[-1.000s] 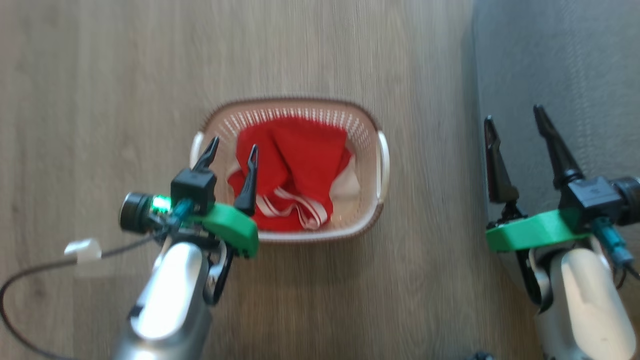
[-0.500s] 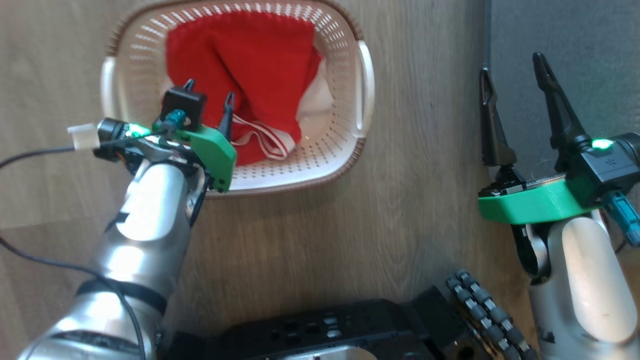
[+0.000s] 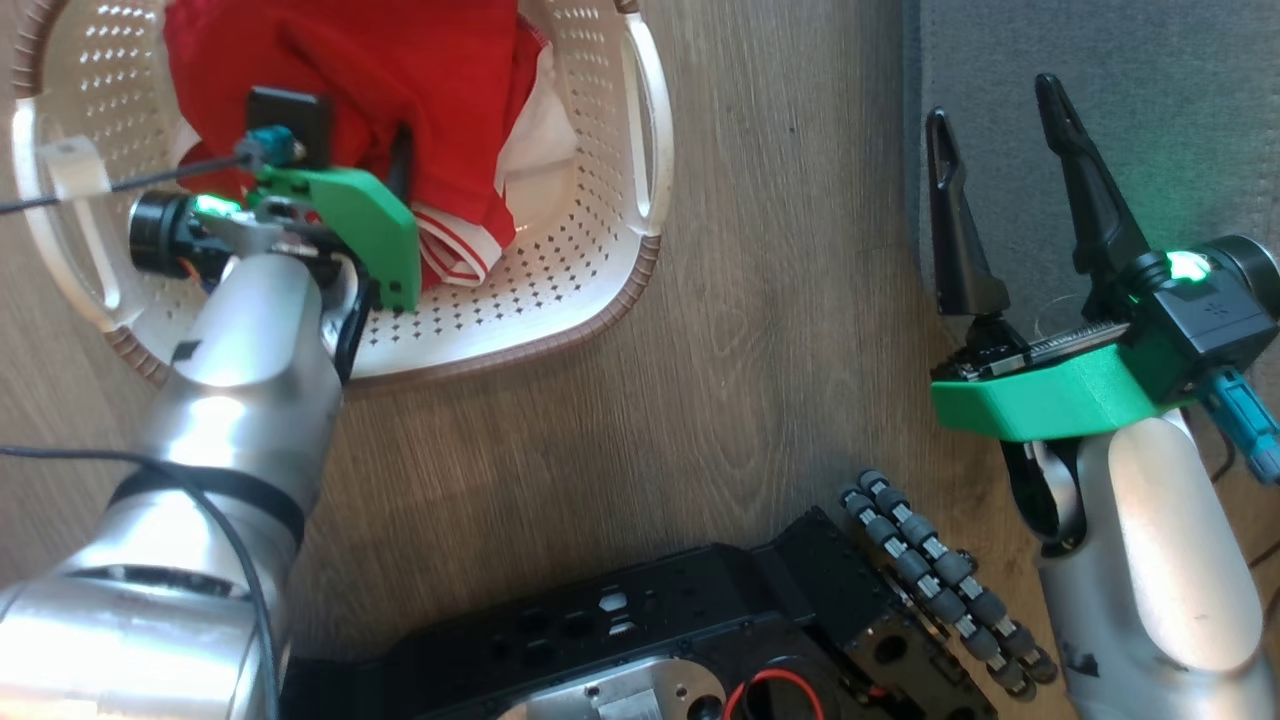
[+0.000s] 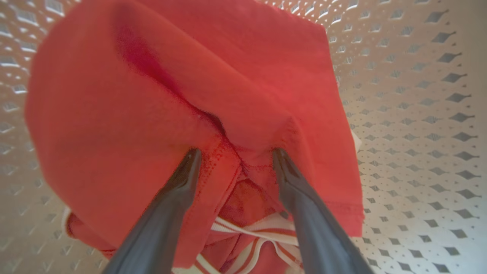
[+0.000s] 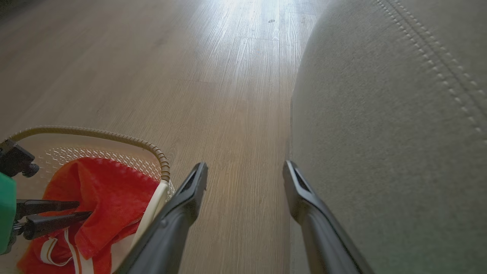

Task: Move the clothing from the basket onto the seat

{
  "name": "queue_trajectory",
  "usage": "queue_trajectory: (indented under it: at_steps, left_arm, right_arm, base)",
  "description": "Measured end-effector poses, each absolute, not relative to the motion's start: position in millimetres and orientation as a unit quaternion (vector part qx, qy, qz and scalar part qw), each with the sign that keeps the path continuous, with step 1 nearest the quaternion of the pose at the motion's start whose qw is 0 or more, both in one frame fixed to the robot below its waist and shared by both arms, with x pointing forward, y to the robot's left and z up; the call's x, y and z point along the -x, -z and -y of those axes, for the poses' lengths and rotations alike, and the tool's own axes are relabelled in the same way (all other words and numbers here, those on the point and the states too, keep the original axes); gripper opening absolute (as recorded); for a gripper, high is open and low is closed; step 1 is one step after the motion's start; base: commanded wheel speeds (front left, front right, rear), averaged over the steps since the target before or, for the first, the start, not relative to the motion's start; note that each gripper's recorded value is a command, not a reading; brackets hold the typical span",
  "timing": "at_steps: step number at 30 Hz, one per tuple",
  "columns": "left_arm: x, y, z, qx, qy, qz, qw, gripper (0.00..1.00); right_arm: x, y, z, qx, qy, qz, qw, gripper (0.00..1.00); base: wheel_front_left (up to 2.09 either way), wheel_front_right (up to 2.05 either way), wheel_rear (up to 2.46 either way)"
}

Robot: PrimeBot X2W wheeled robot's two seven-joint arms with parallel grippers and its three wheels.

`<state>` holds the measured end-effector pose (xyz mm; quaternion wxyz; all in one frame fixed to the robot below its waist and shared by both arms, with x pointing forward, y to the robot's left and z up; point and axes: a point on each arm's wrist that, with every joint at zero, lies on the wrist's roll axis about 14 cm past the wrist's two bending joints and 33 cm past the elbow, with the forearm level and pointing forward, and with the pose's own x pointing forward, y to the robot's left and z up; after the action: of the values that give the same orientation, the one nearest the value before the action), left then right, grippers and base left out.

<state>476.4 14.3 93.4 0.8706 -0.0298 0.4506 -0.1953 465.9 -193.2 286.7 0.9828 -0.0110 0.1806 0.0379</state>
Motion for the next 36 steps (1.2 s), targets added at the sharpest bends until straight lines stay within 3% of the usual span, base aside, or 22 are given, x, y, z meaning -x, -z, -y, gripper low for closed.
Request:
queue_trajectory:
  at_steps: [8, 16, 24, 36]
  left_arm:
    - [-498, -87, -12, 0.071, 0.158, -0.463, 0.869, 1.0]
    - [-518, -83, -24, 0.008, 0.15, -0.448, 0.881, 1.0]
    - [-504, -66, -46, -0.112, 0.19, -0.477, 0.851, 1.0]
    - [-486, -52, -59, -0.148, 0.2, -0.523, 0.815, 1.0]
  right_arm:
    - [-463, -280, 191, 0.009, -0.04, -0.188, 0.981, 1.0]
    - [-462, -274, 188, 0.006, -0.046, -0.195, 0.98, 1.0]
    - [-460, -269, 185, 0.004, -0.049, -0.201, 0.978, 1.0]
    - [-459, -263, 181, 0.0, -0.054, -0.207, 0.977, 1.0]
  base:
    - [0.0, 0.0, 0.0]
    - [0.0, 0.0, 0.0]
    - [0.0, 0.0, 0.0]
    - [0.0, 0.0, 0.0]
